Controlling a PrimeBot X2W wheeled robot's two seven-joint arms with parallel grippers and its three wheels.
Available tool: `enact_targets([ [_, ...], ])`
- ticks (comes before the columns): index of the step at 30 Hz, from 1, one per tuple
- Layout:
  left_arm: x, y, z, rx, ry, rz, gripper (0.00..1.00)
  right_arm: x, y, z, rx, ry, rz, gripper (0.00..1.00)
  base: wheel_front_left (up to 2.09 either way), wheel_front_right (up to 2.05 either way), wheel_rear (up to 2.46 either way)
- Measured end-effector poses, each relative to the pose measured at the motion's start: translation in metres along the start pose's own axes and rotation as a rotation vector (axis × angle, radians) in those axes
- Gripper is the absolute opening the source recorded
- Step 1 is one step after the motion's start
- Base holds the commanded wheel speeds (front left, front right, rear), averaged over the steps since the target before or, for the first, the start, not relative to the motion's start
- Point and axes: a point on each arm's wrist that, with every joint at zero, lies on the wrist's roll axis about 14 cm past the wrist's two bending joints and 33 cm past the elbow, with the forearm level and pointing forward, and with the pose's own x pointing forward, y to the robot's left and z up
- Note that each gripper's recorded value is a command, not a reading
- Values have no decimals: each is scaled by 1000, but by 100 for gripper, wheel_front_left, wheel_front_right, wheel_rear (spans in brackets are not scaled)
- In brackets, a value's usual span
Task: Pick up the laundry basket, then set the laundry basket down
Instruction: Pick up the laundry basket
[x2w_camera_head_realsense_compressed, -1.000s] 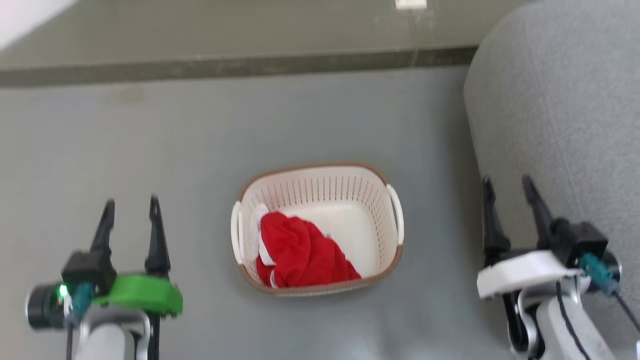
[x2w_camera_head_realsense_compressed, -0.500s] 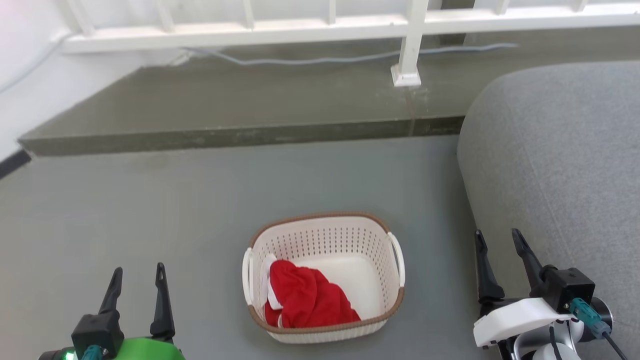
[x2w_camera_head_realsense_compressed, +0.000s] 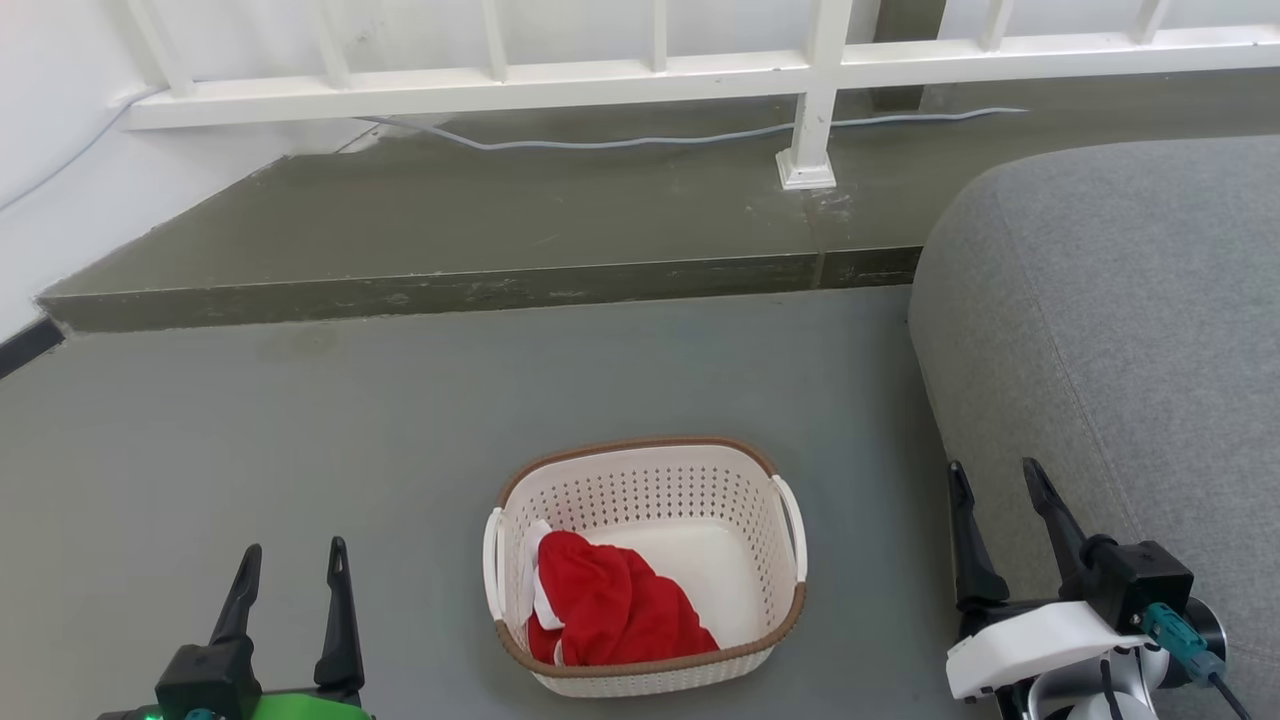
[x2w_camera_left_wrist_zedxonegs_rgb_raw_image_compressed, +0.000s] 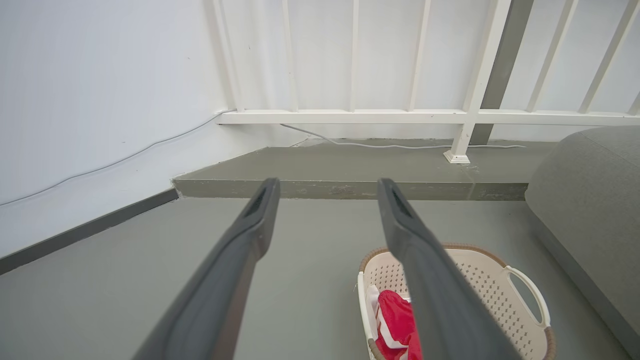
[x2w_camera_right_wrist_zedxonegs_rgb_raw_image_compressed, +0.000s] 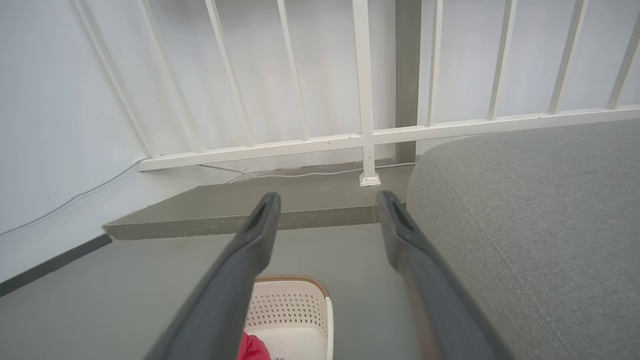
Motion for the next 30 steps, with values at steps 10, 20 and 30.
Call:
enact_targets([
  [10, -1, -2, -2, -5, 7, -6, 100, 2, -1, 0, 2, 0, -3, 100, 0, 0, 0],
  [20, 5, -2, -11, -9, 38, -4, 100, 9, -2, -9, 3, 30, -7, 100, 0, 0, 0],
  [30, 29, -3, -27, -13, 78, -8, 100, 40, -2, -13, -6, 35, 2, 100, 0, 0, 0],
])
